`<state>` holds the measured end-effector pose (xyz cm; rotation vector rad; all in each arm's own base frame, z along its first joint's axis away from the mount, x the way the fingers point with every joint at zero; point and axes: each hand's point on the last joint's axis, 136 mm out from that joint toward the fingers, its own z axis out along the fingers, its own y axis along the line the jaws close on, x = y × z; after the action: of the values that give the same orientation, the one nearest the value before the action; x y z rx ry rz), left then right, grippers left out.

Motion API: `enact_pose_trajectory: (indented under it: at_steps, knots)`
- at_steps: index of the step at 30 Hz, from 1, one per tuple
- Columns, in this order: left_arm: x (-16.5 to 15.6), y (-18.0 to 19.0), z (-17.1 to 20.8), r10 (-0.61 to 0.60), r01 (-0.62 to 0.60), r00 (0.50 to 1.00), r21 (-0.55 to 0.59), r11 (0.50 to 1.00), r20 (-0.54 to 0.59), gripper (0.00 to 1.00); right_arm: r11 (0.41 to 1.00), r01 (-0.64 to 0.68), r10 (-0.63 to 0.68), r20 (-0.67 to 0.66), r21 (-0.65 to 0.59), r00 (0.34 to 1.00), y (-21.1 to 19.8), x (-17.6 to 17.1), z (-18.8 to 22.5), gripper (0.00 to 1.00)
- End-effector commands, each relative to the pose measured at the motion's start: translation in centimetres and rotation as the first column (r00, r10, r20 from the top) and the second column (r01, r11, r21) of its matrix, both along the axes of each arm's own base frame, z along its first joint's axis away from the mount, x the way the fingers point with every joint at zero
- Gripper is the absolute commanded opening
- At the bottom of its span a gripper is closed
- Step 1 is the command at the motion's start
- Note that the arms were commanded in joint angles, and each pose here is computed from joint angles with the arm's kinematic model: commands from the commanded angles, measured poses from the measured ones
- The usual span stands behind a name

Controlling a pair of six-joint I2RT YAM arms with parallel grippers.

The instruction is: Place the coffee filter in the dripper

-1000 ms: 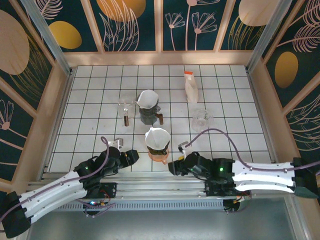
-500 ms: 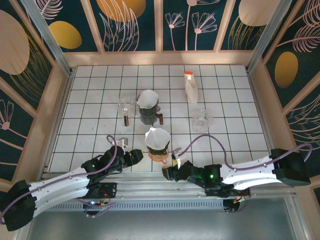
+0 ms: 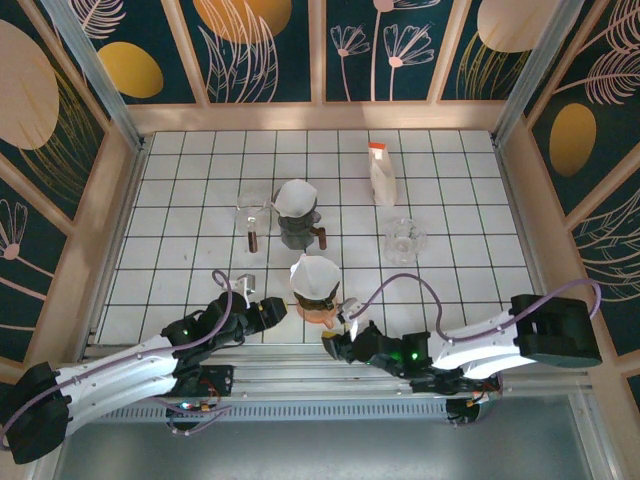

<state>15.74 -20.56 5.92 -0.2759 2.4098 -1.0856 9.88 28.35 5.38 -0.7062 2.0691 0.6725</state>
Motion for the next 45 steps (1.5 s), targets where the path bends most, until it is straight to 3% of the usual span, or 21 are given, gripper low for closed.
enact_pose_trajectory:
  at_steps: [1, 20, 30, 45]
  knots:
    - [0.2, 0.2, 0.1, 0.018, -0.018, 1.0, -0.001, 1.0, -0.003, 0.61, 1.0, 0.002, -0.004, 0.071, 0.029, 0.997, 0.6, 0.6, 0.9, 0.61]
    - [0.1, 0.4, -0.2, 0.024, -0.024, 1.0, 0.008, 1.0, -0.011, 0.62, 1.0, 0.031, -0.031, 0.162, 0.003, 0.986, 1.4, 1.5, 0.6, 0.5]
    - [0.1, 0.4, -0.3, 0.022, -0.021, 1.0, 0.014, 1.0, -0.013, 0.62, 1.0, 0.019, -0.02, 0.203, 0.006, 0.979, 1.1, 0.9, -0.3, 0.61]
    - [0.1, 0.1, -0.6, 0.01, -0.009, 1.0, 0.03, 0.999, -0.026, 0.61, 0.995, 0.095, -0.102, 0.299, 0.039, 0.949, 0.2, 1.6, 0.3, 0.61]
